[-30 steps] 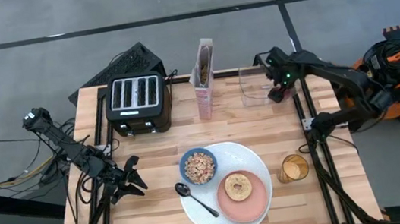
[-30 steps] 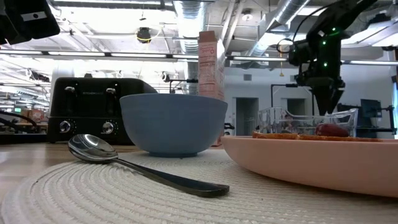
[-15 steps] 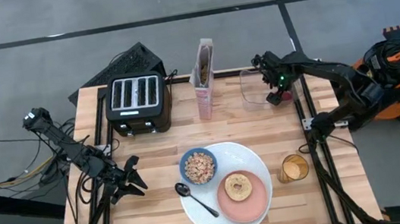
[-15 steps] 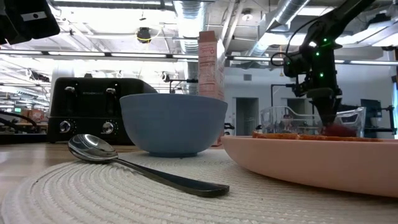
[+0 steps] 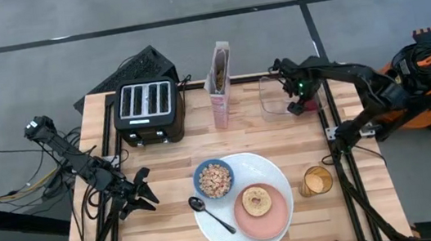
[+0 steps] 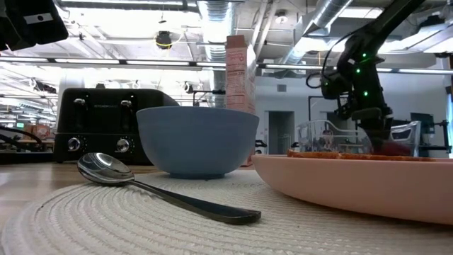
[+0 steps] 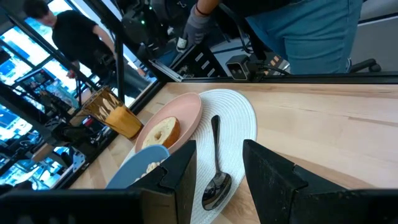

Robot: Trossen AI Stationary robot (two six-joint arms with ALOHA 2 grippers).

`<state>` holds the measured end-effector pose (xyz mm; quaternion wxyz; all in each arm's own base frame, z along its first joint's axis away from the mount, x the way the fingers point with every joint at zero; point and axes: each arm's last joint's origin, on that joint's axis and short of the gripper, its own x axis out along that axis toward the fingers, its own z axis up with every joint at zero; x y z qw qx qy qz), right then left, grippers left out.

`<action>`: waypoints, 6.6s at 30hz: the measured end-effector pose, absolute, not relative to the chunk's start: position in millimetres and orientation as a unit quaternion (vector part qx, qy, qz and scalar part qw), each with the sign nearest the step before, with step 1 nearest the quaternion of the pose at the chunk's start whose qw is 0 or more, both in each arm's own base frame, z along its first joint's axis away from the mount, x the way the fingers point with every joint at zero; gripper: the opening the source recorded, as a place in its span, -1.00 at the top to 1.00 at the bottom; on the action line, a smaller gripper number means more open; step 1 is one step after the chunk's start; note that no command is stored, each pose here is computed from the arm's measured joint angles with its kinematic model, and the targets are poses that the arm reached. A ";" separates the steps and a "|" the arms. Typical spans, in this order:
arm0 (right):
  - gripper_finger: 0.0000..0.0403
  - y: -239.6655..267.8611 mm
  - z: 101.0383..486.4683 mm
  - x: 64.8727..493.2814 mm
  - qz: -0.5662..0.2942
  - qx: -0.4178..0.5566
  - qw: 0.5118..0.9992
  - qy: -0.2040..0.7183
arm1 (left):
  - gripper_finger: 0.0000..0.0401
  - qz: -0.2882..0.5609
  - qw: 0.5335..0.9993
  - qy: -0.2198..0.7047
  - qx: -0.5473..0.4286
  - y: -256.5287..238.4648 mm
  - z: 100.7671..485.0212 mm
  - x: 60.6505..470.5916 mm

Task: Arrange a breakfast setting
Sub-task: Put the red apple from the transparent bin on the pink plate, then return to Home Position

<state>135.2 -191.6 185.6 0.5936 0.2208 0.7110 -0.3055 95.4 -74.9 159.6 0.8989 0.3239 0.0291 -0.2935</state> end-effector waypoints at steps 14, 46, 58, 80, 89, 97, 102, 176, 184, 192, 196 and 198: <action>-0.62 -197.8 171.0 140.1 -0.311 0.237 0.580 0.715 | 0.40 -0.294 0.899 0.029 0.324 -74.8 159.6 95.4; -0.36 -86.2 367.5 137.7 -0.220 0.201 0.889 0.348 | 0.40 -0.294 0.899 0.029 0.324 -74.9 159.6 95.4; -0.38 14.1 384.4 168.0 -0.118 0.185 0.939 0.266 | 0.40 -0.293 0.899 0.029 0.324 -74.8 159.6 95.4; -0.40 176.1 320.1 216.0 -0.135 0.306 0.906 0.258 | 0.40 -0.293 0.899 0.029 0.324 -74.8 159.6 95.4; -0.40 211.1 279.1 227.6 -0.142 0.269 0.905 0.298 | 0.40 -0.293 0.899 0.029 0.324 -74.8 159.6 95.4; -0.40 233.8 241.2 241.1 -0.147 0.228 0.907 0.322 | 0.40 -0.294 0.899 0.029 0.324 -74.9 159.6 95.4; -0.40 247.4 218.3 243.4 -0.150 0.215 0.905 0.336 | 0.40 -0.293 0.899 0.029 0.324 -74.8 159.6 95.4; -0.99 150.5 401.6 201.5 0.051 -0.005 0.997 0.059 | 0.40 -0.294 0.899 0.029 0.324 -74.9 159.6 95.4; -0.99 87.7 413.6 215.3 0.228 -0.074 0.970 0.038 | 0.40 -0.293 0.899 0.029 0.324 -74.8 159.7 95.4; -0.99 47.5 369.5 184.8 0.219 -0.044 0.973 0.060 | 0.40 -0.293 0.899 0.029 0.324 -74.8 159.6 95.5; -0.99 40.8 335.1 157.9 0.205 -0.004 0.979 0.016 | 0.40 -0.293 0.899 0.029 0.324 -74.8 159.7 95.4; -0.99 39.3 317.3 147.2 0.197 0.016 0.980 0.000 | 0.40 -0.293 0.899 0.029 0.324 -74.8 159.6 95.4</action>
